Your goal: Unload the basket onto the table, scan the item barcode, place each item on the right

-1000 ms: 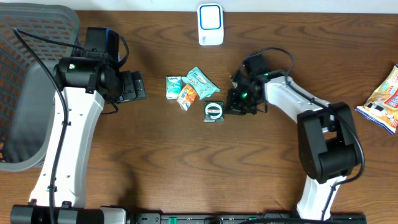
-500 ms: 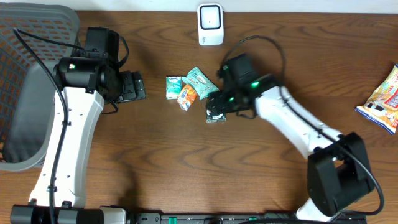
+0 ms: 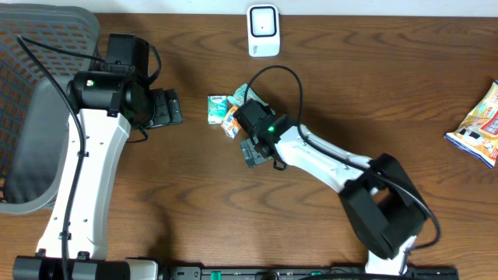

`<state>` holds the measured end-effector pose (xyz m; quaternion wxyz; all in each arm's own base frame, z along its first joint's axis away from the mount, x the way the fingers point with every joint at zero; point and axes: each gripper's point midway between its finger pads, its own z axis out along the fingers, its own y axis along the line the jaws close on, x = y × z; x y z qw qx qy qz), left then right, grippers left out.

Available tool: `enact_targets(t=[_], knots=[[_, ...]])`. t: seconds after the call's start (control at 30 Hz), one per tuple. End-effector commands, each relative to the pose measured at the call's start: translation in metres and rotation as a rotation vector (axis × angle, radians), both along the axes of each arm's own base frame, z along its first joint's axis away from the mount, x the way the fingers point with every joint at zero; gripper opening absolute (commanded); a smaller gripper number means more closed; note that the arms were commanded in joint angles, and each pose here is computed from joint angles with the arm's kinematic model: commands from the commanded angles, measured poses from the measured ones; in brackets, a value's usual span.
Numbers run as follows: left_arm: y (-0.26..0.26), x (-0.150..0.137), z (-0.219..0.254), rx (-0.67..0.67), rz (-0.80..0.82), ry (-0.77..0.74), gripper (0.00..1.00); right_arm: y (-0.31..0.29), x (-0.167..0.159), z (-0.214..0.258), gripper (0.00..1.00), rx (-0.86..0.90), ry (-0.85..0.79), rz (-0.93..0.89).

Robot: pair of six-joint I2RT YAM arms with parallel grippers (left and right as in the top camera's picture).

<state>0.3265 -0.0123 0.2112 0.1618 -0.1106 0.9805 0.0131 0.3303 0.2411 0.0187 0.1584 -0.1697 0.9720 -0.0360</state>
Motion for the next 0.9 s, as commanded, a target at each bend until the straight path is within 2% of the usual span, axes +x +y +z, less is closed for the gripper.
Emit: enact_targets(t=[0.0, 0.1, 0.23, 0.33, 0.43, 0.53, 0.73, 0.87], knots=[[0.003, -0.001, -0.001, 0.014, -0.005, 0.007, 0.98, -0.012, 0.001, -0.019, 0.98, -0.054, 0.018, -0.037], [0.003, -0.001, -0.001, 0.014, -0.005, 0.007, 0.98, -0.016, 0.004, -0.019, 0.85, -0.042, 0.022, -0.068], [0.003, -0.001, -0.001, 0.014, -0.005, 0.007, 0.98, -0.024, 0.009, -0.021, 0.6, 0.008, 0.063, -0.109], [0.003, -0.001, -0.001, 0.014, -0.005, 0.007, 0.98, -0.026, 0.011, -0.021, 0.54, 0.062, 0.1, -0.13], [0.003, -0.001, -0.001, 0.014, -0.005, 0.007, 0.98, -0.025, 0.015, -0.013, 0.54, 0.105, 0.112, -0.14], [0.003, -0.001, -0.001, 0.014, -0.005, 0.007, 0.98, -0.03, 0.021, 0.003, 0.49, 0.112, 0.097, -0.133], [0.003, -0.001, -0.001, 0.014, -0.005, 0.007, 0.98, -0.042, 0.025, 0.047, 0.49, 0.134, 0.038, -0.129], [0.003, -0.001, -0.001, 0.014, -0.005, 0.007, 0.98, -0.056, 0.017, 0.057, 0.41, 0.096, 0.037, -0.18]])
